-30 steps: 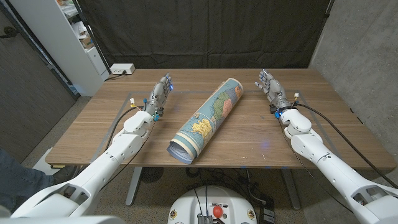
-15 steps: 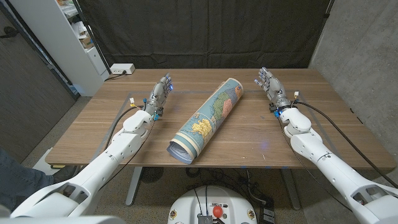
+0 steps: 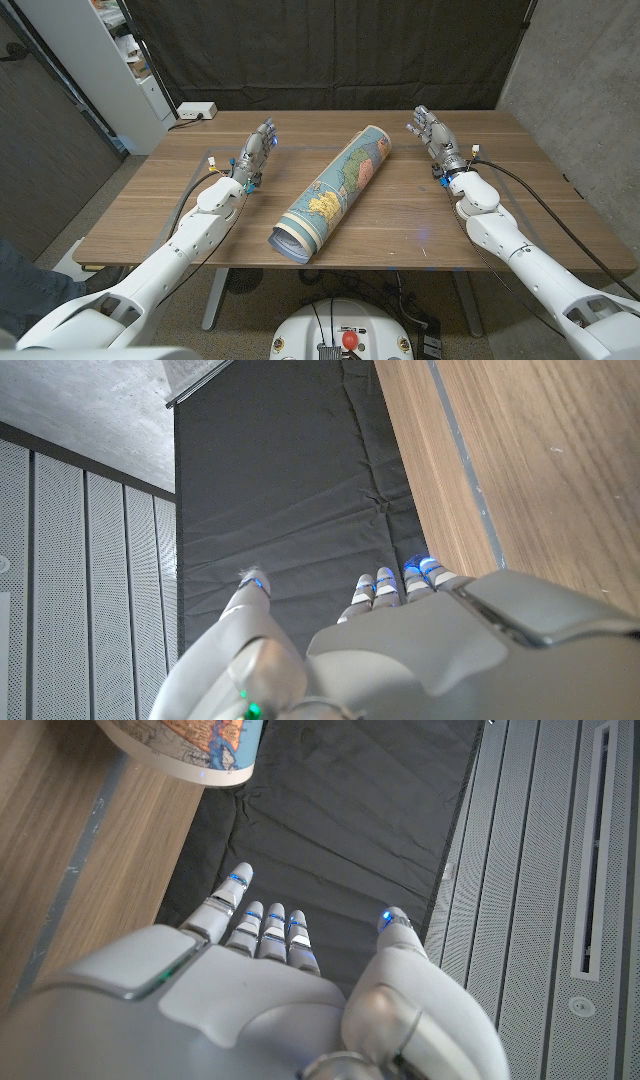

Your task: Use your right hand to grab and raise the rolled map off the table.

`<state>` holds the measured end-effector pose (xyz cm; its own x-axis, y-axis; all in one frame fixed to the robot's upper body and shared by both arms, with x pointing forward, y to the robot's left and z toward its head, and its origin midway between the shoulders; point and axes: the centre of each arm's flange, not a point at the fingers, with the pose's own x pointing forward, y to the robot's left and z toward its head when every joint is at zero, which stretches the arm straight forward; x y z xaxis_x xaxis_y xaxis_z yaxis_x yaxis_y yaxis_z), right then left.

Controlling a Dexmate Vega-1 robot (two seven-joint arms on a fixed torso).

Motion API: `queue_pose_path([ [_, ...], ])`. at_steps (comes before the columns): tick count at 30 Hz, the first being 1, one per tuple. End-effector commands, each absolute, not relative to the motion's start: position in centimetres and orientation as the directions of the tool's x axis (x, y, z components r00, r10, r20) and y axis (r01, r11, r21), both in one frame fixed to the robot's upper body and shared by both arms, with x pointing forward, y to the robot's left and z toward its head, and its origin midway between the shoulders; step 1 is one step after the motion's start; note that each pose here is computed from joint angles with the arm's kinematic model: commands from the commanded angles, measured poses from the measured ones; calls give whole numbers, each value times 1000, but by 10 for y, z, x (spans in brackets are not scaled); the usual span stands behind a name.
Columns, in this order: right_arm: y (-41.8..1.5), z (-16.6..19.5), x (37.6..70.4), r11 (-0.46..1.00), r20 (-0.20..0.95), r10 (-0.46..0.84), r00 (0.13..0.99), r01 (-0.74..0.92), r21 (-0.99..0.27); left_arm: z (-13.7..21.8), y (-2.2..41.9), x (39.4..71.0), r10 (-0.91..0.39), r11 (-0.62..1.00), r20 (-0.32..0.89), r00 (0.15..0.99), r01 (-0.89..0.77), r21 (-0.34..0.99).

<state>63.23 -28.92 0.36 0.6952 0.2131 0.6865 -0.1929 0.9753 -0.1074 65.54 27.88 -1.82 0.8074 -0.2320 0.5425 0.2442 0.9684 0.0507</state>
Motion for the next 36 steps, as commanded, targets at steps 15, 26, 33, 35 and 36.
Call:
queue_pose_path([
  [15, -282, 12, 618, 962, 706, 266, 656, -140, -233, -17, 280, 654, -239, 966, 543, 805, 251, 53],
  [26, -278, 14, 613, 961, 719, 273, 639, -141, -239, -18, 280, 653, -241, 965, 545, 803, 256, 50],
  [33, -274, 18, 610, 958, 732, 281, 621, -135, -254, -18, 280, 651, -241, 966, 547, 802, 253, 54],
  [35, -274, 18, 609, 958, 736, 281, 616, -135, -252, -18, 280, 651, -242, 966, 546, 802, 254, 55],
  [36, -273, 18, 608, 958, 738, 283, 613, -136, -254, -18, 280, 651, -242, 966, 546, 802, 254, 55],
])
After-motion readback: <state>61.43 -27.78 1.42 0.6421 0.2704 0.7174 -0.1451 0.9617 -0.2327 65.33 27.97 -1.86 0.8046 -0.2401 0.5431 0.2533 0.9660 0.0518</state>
